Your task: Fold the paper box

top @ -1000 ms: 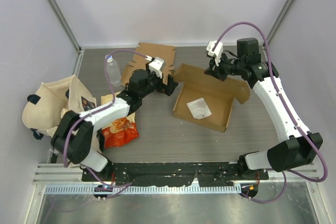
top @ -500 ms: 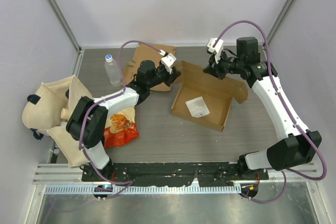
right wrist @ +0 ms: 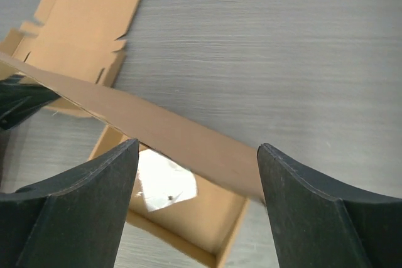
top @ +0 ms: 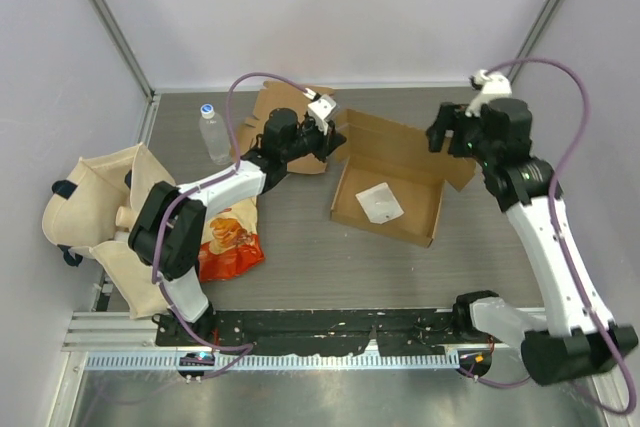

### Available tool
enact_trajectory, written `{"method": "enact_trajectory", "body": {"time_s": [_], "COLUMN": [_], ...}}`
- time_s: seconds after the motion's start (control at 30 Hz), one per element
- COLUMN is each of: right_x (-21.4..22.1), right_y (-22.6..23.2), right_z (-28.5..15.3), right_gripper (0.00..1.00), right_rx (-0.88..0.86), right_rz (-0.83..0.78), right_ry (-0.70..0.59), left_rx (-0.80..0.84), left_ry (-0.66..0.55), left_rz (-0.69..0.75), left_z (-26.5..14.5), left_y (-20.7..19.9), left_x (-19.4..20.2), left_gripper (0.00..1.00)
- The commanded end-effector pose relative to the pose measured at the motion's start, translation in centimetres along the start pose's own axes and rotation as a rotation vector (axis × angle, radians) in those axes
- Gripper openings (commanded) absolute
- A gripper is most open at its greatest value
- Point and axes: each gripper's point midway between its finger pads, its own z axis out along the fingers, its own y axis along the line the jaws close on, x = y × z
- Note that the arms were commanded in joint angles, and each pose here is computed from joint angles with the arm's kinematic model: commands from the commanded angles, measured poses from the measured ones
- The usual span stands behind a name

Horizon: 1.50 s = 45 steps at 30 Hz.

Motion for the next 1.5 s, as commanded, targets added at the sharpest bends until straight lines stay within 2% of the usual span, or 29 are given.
{"method": "enact_trajectory", "body": {"time_s": [0.0, 0.03, 0.13, 0.17, 0.3, 0.37, 0.47, 0.53, 0.73, 0.83, 0.93, 0.97, 1.03, 1.07, 1.1, 1.13, 1.23, 1.3, 1.33, 1.47], "right_x": [1.1, 2.5, 2.5, 1.4, 2.2, 3.0, 4.7, 6.8, 5.5, 6.3, 6.7, 6.7, 6.7, 6.7, 7.0, 6.8, 6.0, 4.6, 4.7, 6.3], "right_y": [-4.5, -5.2, -7.3, -7.4, -5.1, -4.7, -3.8, -3.2, -5.6, -6.1, -5.0, -4.4, -3.0, -2.8, -3.1, -3.5, -6.3, -6.0, -7.1, -7.9], "right_z": [-4.1, -4.3, -6.5, -8.0, -8.2, -7.5, -6.1, -4.4, -2.8, -1.8, -1.1, -0.9, -0.5, -0.5, -0.3, -0.3, -1.0, -1.2, -1.1, -0.5], "right_gripper": [0.82, 0.82, 0.81, 0.81, 0.72, 0.66, 0.65, 0.64, 0.68, 0.67, 0.57, 0.40, 0.26, 0.03, 0.01, 0.01, 0.01, 0.01, 0.01, 0.01], "right_rx": [0.202, 0.222, 0.332, 0.330, 0.184, 0.148, 0.075, 0.020, 0.127, 0.145, 0.075, 0.044, -0.023, -0.027, 0.004, 0.028, 0.205, 0.197, 0.268, 0.357], "right_rz": [0.173, 0.177, 0.225, 0.248, 0.219, 0.191, 0.119, 0.057, 0.007, -0.038, -0.039, -0.025, 0.120, 0.162, 0.277, 0.316, 0.487, 0.501, 0.560, 0.673], "right_ry": [-0.097, -0.090, -0.188, -0.269, -0.310, -0.303, -0.298, -0.251, -0.306, -0.248, -0.226, -0.220, -0.206, -0.204, -0.200, -0.214, -0.284, -0.322, -0.330, -0.263], "left_rx": [-0.002, -0.005, -0.025, -0.037, -0.048, -0.050, -0.049, -0.039, -0.025, -0.022, -0.028, -0.035, -0.082, -0.101, -0.172, -0.205, -0.333, -0.392, -0.432, -0.484], "left_ry": [0.026, 0.026, 0.047, 0.066, 0.106, 0.106, 0.104, 0.106, 0.115, 0.124, 0.137, 0.139, 0.133, 0.122, 0.108, 0.073, 0.024, 0.017, 0.024, 0.044], "left_rz": [-0.089, -0.088, -0.096, -0.107, -0.121, -0.123, -0.126, -0.122, -0.098, -0.094, -0.111, -0.119, -0.194, -0.234, -0.268, -0.340, -0.384, -0.407, -0.423, -0.462], "left_z": [-0.1, -0.2, -0.5, -0.6, -0.4, -0.4, -0.3, -0.3, -0.5, -0.5, -0.4, -0.4, -0.2, -0.1, -0.1, 0.0, 0.0, 0.2, 0.1, 0.2], "left_y": [0.3, 0.4, 0.9, 1.0, 1.4, 1.5, 1.5, 1.4, 1.1, 1.1, 1.2, 1.3, 1.8, 1.9, 2.5, 2.4, 1.4, 0.6, 0.8, 0.3], "left_x": [-1.1, -1.2, -0.9, -0.4, -0.3, -0.3, -0.3, -0.5, -0.2, -0.1, 0.1, -0.1, -0.4, -0.6, -0.6, -1.3, -1.5, -1.3, -0.9, 0.6], "left_gripper": [0.00, 0.00, 0.00, 0.00, 0.00, 0.00, 0.00, 0.00, 0.00, 0.00, 0.00, 0.00, 0.00, 0.00, 0.00, 0.00, 0.00, 0.00, 0.00, 0.00]}}
